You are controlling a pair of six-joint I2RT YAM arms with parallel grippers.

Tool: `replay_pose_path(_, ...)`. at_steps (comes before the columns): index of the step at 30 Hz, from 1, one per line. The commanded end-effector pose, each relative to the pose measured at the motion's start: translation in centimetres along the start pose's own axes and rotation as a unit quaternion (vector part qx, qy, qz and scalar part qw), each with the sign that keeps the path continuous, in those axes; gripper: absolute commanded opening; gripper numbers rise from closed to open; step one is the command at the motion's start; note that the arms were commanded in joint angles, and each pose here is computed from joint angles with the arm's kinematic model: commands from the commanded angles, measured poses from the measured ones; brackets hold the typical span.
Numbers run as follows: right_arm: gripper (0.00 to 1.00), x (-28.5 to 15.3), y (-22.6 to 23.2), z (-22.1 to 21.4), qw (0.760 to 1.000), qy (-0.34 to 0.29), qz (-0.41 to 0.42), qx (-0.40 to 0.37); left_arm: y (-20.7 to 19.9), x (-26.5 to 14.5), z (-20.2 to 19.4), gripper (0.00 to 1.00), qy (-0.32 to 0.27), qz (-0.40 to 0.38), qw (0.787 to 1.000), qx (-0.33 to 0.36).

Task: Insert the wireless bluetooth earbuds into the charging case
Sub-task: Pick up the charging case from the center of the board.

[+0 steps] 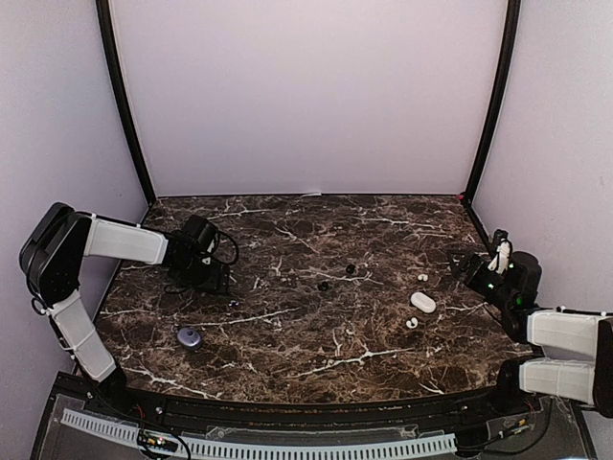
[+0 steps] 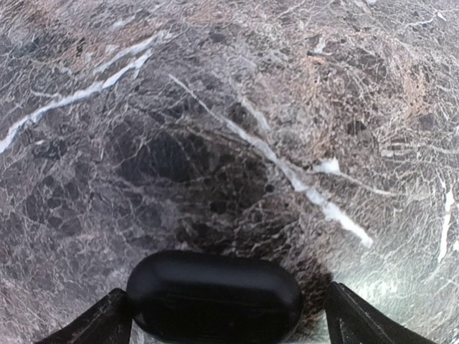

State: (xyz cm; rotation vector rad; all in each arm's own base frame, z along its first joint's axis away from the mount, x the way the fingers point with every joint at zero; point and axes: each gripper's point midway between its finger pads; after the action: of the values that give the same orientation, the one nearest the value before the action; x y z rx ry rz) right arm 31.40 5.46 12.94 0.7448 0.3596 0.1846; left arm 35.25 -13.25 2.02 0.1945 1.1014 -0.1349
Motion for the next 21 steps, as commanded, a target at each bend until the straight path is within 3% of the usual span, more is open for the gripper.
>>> replay_pose_path(1, 0.99, 0.1, 1.4, 1.1, 0.999, -0.017, 0.026, -0.009, 0.3, 0.3, -0.5, 0.93, 0.020, 0.015, 1.000, 0.016)
replay_pose_path(9, 0.99, 0.1, 1.6, 1.1, 0.999, -0.015, 0.030, -0.011, 0.9, 0.2, -0.4, 0.71, 0.021, 0.034, 0.999, 0.015)
replay_pose_path(14, 0.99, 0.2, 2.0, 1.1, 0.999, -0.011, 0.037, -0.013, 1.0, -0.2, -0.1, 0.65, 0.015, 0.034, 0.999, 0.014)
replay_pose_path(21, 0.99, 0.6, 4.9, 0.2, 0.995, 0.015, 0.090, -0.044, -1.9, -3.5, 3.3, 0.62, -0.076, -0.048, 0.995, 0.036)
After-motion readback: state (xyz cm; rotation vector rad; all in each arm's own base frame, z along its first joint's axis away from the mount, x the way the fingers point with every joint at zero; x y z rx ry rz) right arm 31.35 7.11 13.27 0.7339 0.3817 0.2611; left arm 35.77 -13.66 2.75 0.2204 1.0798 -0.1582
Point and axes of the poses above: each gripper's point midway between its finger pads, its own x axis out along the fingers, its own y axis along the line the jaws close on, z = x × y, and after that the axes turned 9 degrees about x, right-handed
